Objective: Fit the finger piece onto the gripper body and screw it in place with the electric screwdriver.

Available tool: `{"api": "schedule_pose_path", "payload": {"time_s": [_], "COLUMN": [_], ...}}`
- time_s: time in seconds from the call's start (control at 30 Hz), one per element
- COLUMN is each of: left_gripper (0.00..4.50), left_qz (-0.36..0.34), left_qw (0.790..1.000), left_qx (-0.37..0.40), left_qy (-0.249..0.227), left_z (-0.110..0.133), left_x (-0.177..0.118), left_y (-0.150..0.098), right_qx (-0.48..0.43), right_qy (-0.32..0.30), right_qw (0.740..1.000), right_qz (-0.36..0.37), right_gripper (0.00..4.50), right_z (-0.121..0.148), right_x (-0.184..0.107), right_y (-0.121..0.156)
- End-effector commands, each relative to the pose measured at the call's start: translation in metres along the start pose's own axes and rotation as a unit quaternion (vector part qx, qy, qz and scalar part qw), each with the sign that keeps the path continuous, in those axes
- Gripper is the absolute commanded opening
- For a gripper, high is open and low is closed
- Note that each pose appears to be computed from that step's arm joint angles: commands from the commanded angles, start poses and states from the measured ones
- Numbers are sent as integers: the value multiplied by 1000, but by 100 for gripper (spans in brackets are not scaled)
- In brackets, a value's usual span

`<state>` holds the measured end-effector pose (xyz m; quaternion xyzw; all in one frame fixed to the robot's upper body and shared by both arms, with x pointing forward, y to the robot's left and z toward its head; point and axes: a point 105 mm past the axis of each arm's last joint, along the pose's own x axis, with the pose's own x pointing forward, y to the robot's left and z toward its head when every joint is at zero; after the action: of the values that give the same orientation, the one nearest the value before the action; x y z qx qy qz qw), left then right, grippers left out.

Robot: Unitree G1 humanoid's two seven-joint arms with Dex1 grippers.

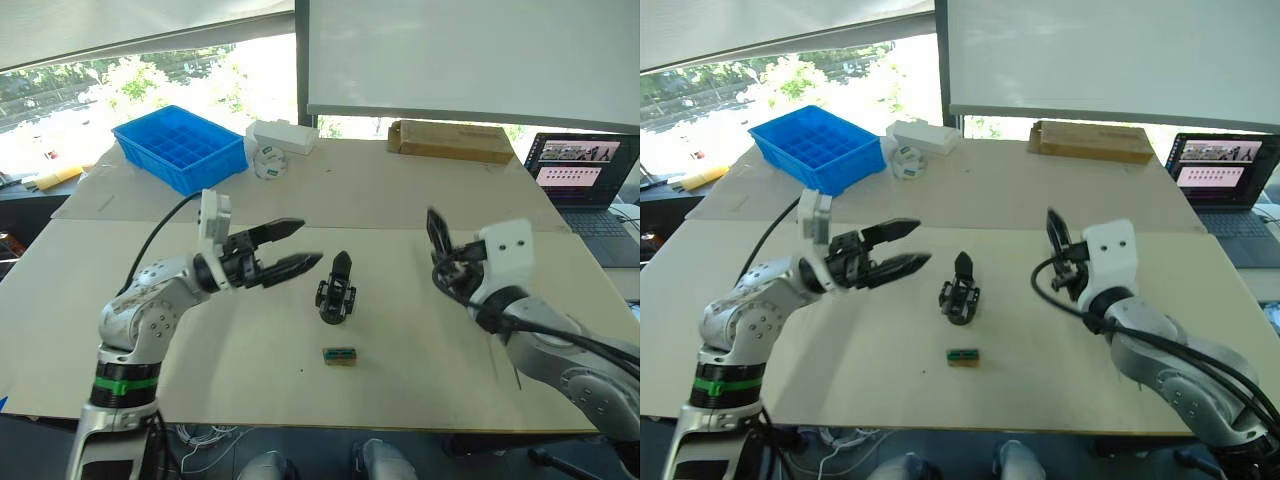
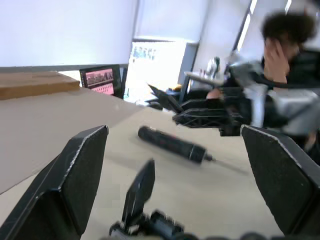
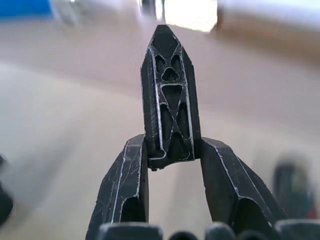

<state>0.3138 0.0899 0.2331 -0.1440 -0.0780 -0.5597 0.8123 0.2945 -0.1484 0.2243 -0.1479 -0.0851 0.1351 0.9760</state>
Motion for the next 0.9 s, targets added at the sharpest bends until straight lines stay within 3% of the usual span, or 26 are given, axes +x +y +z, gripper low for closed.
{"api": "schedule_pose_path", "payload": {"time_s": [0.03,0.13,0.4,0.8,0.9], "left_gripper": [450,450,450,450,365], "left_qz": [35,51,34,2,7], "left_qw": [998,994,985,973,974], "left_qx": [-27,-66,-130,-160,-160], "left_qy": [-38,-72,-111,-166,-162], "left_z": [12,14,14,27,25], "left_x": [19,38,62,63,61], "left_y": [1,0,-12,-16,-15], "right_qx": [-77,-116,-167,-163,-160], "right_qy": [-110,-146,-171,-171,-170], "right_qw": [991,982,968,968,969], "right_qz": [6,17,81,81,77], "right_gripper": [109,109,109,109,109], "right_z": [34,43,43,42,42], "right_x": [2,7,10,11,11], "right_y": [13,27,54,53,51]}}
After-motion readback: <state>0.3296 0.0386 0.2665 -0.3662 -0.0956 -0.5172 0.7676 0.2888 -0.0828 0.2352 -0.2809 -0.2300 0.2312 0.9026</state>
